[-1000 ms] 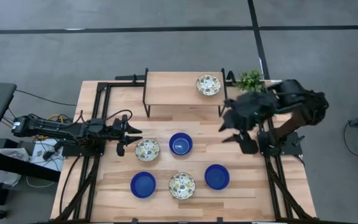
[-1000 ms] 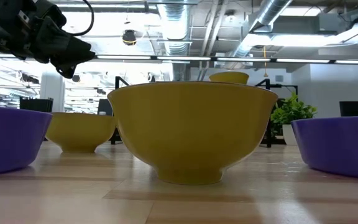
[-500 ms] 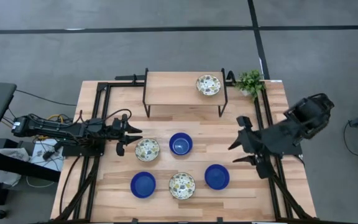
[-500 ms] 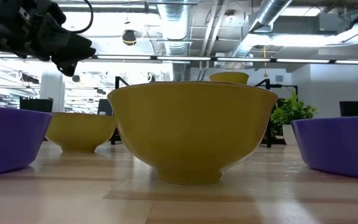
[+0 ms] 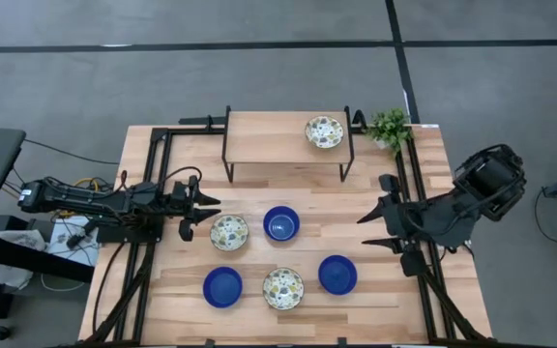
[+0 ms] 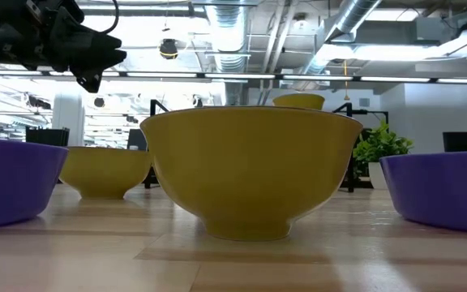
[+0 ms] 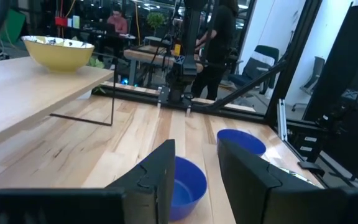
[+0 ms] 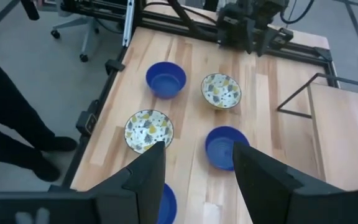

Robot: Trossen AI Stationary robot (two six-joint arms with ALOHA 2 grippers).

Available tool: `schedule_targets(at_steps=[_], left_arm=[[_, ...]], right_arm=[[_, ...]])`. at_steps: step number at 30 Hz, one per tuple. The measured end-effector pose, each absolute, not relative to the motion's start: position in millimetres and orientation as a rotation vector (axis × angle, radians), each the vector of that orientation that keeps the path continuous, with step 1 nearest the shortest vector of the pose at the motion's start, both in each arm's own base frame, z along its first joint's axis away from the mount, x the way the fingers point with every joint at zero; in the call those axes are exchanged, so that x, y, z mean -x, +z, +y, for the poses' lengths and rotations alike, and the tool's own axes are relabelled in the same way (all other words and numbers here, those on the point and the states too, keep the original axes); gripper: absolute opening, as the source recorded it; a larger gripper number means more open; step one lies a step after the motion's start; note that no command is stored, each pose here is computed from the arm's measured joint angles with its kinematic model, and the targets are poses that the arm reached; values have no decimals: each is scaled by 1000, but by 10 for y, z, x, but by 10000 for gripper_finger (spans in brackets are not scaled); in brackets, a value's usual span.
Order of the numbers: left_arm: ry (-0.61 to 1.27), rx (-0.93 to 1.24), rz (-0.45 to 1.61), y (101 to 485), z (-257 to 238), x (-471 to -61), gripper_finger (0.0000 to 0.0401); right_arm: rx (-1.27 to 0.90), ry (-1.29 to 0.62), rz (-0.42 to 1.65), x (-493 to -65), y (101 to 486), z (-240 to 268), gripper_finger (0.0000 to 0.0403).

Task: Pick & Place Mini bowls
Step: Stack the bottom yellow patterned bowl on top of the other yellow patterned bowl on the shelf

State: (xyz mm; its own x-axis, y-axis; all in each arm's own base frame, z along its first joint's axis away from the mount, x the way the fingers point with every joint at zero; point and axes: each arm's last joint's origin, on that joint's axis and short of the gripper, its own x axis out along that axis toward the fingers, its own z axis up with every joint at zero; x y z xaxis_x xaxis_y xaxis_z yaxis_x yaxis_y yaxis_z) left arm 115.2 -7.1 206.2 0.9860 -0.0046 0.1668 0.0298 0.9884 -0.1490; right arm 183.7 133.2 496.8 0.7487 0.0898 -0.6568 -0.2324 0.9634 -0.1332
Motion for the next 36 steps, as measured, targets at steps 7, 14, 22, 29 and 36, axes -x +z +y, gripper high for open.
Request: schedule_targets(at_steps=[7,14,22,29,36], left_arm=[[-19,153,-181,2076,-71,-1150,122],[-19,153,-191,2085,-71,-1148,122],[-20,154,-202,2096,-71,-1145,122],[-21,155,-209,2102,-71,-1144,122],[-21,155,-215,2107,-71,-1143,122]], right_arm=[[234,165,727,-1938,4820,1410,177],[247,117,751,-2185,4522,1475,177],[242,265,707,-2527,4203,1534,177],[159,347,701,-2684,4040,1504,177],[18,262,777,-2785,3851,1488,177]])
